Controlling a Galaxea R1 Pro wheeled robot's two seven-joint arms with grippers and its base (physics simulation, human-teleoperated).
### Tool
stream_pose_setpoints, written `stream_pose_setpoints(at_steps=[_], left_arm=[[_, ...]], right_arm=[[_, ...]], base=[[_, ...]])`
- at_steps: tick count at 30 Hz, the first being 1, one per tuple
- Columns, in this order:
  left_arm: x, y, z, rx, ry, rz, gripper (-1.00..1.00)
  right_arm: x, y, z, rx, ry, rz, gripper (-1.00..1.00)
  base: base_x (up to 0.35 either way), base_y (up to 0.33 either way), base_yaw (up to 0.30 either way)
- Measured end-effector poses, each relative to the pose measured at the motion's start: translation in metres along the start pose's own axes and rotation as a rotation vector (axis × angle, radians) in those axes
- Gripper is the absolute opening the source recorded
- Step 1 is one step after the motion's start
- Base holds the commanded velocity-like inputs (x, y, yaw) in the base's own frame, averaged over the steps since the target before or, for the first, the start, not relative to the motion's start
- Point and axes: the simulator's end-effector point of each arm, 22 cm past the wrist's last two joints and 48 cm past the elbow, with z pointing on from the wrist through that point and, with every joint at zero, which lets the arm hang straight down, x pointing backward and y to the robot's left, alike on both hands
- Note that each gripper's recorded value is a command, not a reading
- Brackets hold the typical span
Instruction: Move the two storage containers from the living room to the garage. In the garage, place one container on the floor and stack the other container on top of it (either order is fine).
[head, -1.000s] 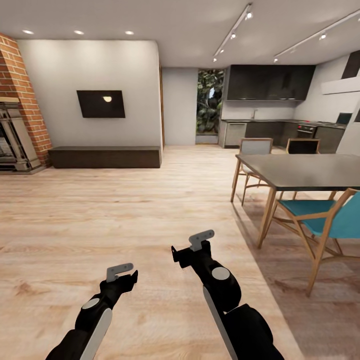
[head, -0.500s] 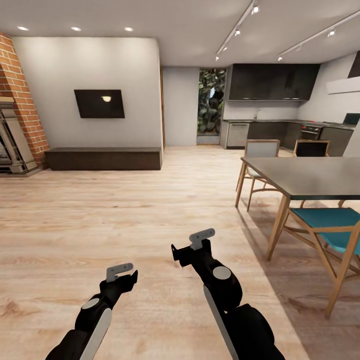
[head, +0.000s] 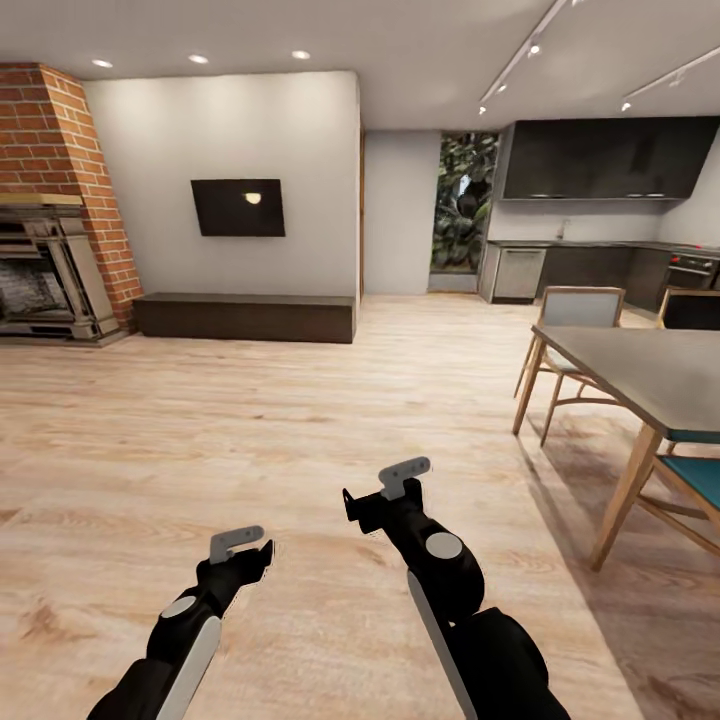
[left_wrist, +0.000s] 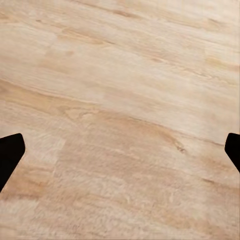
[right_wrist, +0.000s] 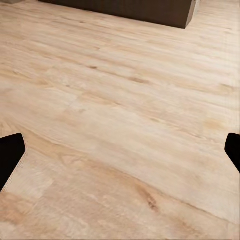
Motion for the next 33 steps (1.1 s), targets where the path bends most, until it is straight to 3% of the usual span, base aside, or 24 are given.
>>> stream_pose_setpoints(at_steps=[33], left_arm=[[0.0015, 0.0017, 0.0003, -0.002, 0.006, 0.002, 1.00]], right_arm=[[0.0002, 0.0000, 0.0000, 0.000, 0.001, 0.000, 1.00]], base=[[0.338, 0.000, 0.264]])
